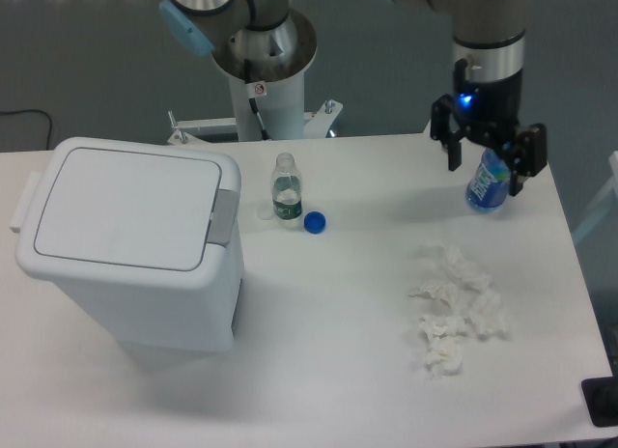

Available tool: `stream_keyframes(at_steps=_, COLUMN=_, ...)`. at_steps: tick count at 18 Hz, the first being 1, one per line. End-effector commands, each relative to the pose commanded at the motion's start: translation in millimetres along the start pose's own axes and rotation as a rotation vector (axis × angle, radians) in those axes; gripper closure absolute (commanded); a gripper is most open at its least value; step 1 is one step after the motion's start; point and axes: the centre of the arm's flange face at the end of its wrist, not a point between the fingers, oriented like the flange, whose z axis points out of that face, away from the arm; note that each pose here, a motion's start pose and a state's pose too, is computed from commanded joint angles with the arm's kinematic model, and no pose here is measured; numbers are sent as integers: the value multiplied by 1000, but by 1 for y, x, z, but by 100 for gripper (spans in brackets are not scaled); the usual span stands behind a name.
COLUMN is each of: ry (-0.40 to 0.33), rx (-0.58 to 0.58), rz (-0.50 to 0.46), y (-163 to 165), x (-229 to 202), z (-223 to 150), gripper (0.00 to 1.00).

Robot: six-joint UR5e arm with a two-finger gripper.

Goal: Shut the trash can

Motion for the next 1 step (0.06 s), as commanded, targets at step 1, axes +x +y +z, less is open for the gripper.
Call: stream_keyframes(at_steps=1, ry=-2, rx=-1, rz=-1, y=1, x=-1, z=-1, gripper=0)
